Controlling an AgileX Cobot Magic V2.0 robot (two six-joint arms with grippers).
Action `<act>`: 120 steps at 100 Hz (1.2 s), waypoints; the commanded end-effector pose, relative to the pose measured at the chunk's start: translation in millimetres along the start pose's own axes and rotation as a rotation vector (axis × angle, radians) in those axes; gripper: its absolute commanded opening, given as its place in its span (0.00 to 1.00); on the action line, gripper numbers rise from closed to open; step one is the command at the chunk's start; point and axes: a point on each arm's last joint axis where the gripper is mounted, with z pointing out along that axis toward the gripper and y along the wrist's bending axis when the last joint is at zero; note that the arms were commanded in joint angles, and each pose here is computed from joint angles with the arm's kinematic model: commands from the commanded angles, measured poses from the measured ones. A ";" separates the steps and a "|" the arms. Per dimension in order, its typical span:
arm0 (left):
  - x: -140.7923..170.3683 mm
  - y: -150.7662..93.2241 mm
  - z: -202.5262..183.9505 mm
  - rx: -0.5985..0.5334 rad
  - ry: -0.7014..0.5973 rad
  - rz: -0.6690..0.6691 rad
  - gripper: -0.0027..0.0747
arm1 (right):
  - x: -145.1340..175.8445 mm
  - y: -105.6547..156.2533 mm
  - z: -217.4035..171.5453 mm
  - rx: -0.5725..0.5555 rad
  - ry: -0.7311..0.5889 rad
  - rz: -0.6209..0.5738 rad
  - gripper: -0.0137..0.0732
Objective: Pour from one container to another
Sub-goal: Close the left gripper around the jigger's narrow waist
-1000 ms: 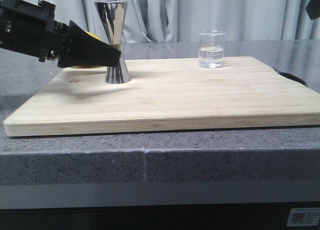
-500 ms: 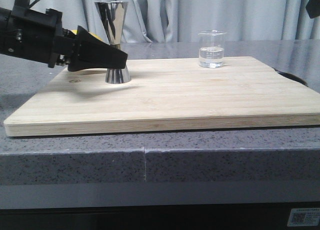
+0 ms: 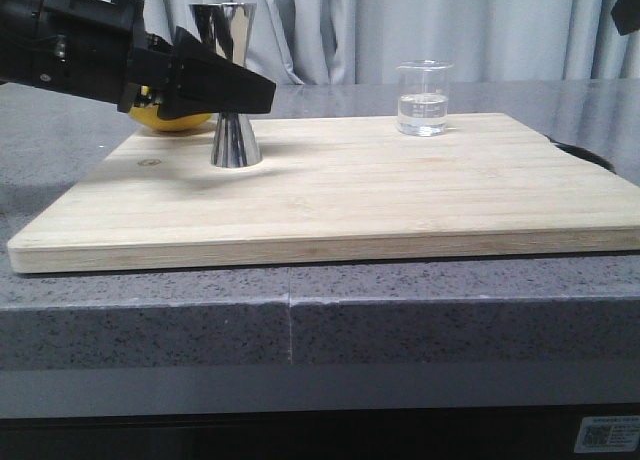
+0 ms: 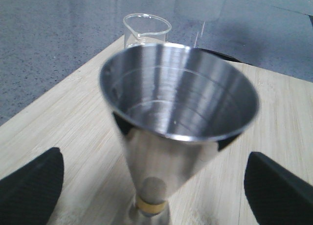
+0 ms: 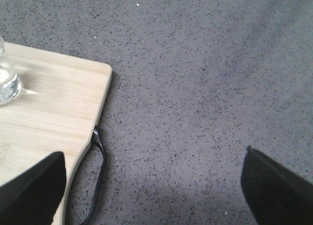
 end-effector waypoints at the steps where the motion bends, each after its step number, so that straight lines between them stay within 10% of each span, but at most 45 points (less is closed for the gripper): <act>1: -27.6 -6.5 -4.0 0.015 -0.108 0.032 0.93 | -16.8 -5.9 -10.0 0.040 -0.113 -0.004 0.91; 61: -26.9 -10.5 1.6 0.032 -0.103 0.037 0.44 | -17.3 -6.0 -10.1 0.040 -0.119 0.001 0.91; 120: -26.3 -10.3 1.9 0.033 -0.101 0.038 0.24 | -17.4 -6.0 -10.1 0.041 -0.120 0.001 0.91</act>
